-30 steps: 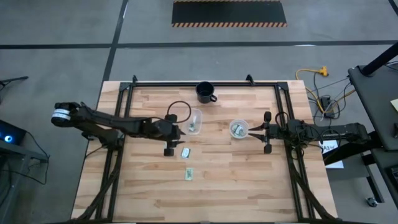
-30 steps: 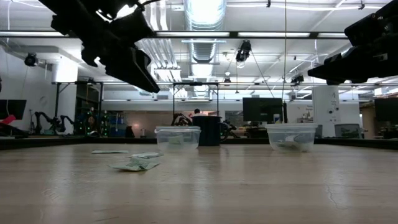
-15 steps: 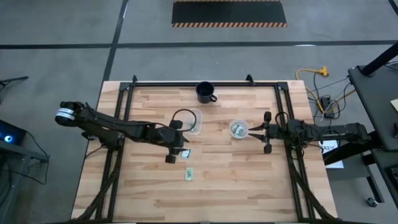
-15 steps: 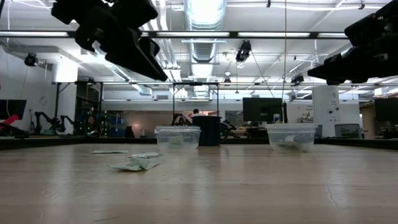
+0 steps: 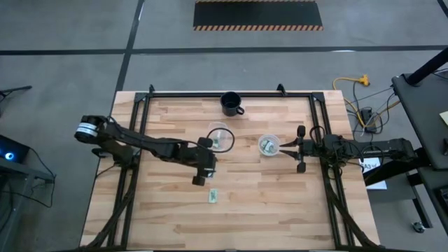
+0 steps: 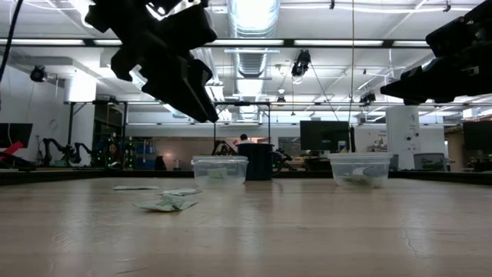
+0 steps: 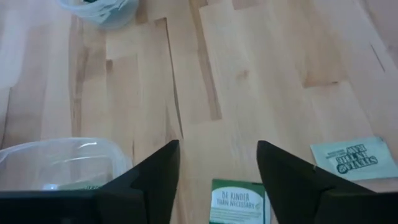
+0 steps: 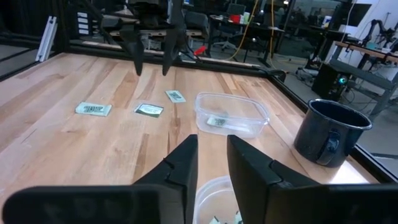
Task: Pick and place items into bin
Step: Put the green stevia packet into the left transparent bin
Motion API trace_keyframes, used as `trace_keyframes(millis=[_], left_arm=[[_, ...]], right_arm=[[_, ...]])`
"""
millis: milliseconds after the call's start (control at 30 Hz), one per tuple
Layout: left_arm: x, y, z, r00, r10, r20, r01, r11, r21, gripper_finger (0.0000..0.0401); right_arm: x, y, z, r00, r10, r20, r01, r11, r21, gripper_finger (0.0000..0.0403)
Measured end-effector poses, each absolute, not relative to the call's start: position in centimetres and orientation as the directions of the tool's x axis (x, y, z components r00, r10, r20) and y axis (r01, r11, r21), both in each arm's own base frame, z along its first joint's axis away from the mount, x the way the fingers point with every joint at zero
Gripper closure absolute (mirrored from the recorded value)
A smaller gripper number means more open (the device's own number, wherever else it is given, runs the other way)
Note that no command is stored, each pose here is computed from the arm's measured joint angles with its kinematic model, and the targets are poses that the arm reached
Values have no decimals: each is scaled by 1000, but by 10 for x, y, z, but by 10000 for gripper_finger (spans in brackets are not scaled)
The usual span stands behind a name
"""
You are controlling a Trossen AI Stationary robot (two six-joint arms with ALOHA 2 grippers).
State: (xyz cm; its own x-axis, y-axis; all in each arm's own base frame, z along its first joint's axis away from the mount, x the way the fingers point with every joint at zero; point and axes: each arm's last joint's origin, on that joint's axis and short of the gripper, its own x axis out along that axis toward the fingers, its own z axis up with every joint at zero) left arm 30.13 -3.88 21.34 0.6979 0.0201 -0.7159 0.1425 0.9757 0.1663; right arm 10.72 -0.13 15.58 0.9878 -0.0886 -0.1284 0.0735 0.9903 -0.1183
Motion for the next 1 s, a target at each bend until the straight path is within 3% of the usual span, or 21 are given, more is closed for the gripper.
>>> trace_keyframes(millis=[400, 700, 1000], left_arm=[[299, -37, 211, 679, 64, -732, 113, 975, 190, 105], [299, -37, 211, 679, 64, -732, 113, 975, 190, 102], [293, -37, 199, 579, 71, -812, 35, 993, 112, 101]], right_arm=[[107, -1, 156, 988, -88, -128, 73, 990, -118, 322], [107, -1, 156, 988, -89, -129, 74, 990, -118, 334], [107, -1, 156, 988, -88, -129, 73, 990, -118, 335]])
